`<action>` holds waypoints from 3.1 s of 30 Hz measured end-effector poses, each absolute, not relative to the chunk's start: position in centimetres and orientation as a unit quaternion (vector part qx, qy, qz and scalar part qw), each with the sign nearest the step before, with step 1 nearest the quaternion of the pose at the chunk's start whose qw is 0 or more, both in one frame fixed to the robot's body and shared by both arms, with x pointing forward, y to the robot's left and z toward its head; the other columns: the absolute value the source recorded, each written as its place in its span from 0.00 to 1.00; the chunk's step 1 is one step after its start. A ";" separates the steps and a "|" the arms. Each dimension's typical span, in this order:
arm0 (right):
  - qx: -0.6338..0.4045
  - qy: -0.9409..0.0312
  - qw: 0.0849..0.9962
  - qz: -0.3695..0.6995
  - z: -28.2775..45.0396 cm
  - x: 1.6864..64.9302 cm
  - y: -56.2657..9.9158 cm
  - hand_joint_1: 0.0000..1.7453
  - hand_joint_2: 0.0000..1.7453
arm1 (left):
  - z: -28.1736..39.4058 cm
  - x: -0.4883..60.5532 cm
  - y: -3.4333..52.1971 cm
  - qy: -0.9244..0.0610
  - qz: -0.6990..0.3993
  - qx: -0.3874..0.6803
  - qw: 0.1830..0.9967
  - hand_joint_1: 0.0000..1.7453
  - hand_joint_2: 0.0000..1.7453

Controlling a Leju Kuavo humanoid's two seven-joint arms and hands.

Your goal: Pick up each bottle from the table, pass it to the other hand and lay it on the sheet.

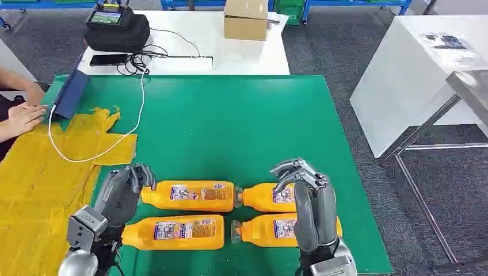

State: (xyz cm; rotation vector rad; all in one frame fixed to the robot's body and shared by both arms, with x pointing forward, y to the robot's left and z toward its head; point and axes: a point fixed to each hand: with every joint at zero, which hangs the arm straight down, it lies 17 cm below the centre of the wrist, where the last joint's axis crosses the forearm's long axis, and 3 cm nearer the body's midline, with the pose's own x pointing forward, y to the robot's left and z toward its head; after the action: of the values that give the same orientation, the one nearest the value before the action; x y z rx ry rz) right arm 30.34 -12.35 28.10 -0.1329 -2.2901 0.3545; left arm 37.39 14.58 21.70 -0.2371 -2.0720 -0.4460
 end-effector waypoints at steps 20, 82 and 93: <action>0.000 -0.888 0.454 0.071 25.5 32.4 -15.2 0.00 0.00 | 27.7 38.0 16.4 -0.893 0.032 -0.128 0.430 0.00 0.00; 0.004 -0.600 0.451 0.660 2.7 31.0 8.4 0.00 1.00 | 26.6 42.4 12.1 -0.862 0.025 -0.169 0.477 0.00 0.00; -0.029 -0.539 0.421 0.729 -1.1 31.4 5.4 0.00 1.00 | 29.7 44.6 21.4 -0.898 -0.016 0.215 0.384 0.00 0.00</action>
State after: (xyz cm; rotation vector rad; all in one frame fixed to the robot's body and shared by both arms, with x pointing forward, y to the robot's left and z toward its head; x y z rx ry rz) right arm 31.35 5.37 -1.09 -0.0732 -1.3510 1.8262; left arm 44.60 21.42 29.72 0.5492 -2.2882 -0.0409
